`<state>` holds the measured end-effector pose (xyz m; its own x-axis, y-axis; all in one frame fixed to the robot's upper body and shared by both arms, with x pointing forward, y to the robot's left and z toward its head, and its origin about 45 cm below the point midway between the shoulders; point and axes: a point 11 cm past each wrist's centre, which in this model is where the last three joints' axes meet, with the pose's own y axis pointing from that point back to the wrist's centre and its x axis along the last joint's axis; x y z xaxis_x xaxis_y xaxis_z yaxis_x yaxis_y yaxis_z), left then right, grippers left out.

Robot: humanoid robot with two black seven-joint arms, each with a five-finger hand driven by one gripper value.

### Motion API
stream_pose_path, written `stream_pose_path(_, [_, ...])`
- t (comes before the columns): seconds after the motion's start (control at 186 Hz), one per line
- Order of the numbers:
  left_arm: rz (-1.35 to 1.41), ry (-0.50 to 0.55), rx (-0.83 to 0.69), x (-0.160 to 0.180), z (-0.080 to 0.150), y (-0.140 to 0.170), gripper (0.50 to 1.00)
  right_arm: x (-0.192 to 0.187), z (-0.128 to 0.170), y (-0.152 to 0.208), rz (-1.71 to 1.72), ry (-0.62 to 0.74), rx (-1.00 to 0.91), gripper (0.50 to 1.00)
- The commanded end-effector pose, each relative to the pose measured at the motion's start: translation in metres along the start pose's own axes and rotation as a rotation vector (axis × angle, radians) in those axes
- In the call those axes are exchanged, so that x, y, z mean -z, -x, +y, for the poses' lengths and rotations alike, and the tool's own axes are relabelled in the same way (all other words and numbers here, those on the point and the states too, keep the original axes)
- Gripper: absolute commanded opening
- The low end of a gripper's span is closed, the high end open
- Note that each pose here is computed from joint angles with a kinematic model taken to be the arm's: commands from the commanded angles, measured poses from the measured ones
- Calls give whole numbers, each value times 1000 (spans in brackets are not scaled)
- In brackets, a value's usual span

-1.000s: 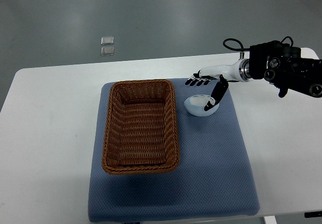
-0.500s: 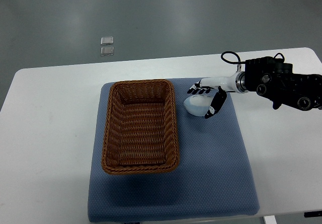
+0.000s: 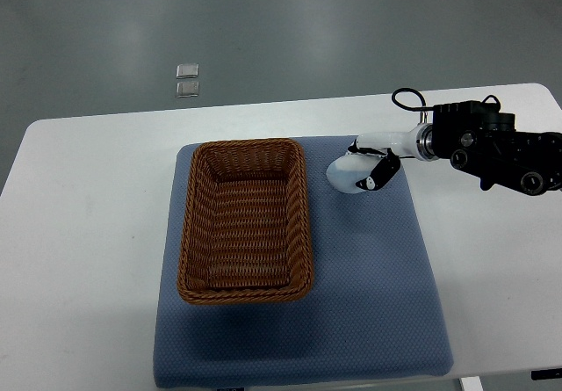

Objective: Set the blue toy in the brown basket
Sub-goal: 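Lift the plush toy with the right hand and carry it into the basket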

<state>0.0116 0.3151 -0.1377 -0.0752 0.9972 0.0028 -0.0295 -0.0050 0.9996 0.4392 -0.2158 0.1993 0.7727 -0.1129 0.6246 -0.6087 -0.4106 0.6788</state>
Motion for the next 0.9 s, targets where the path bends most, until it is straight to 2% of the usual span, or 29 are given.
stream_pose_path(0.0, [0,-1,0,1,0,0,1000,4,11,-19,10,-8,-25,500])
stream_pose_path(0.14, [0,0,0,0,0,0,1000,24,25,-41,46,-49,-45,500])
stream_pose_path(0.366, [0,0,-2,0,0,-1,1000,72,28,-50,83,-154,-39,500])
stream_pose_path(0.699, [0,0,-2,0,0,-1,1000,173,-4,-7,128,-393,37,500])
stream_pose_path(0.892, [3,1,0,0,0,0,1000,200,-21,13,137,-425,65,500])
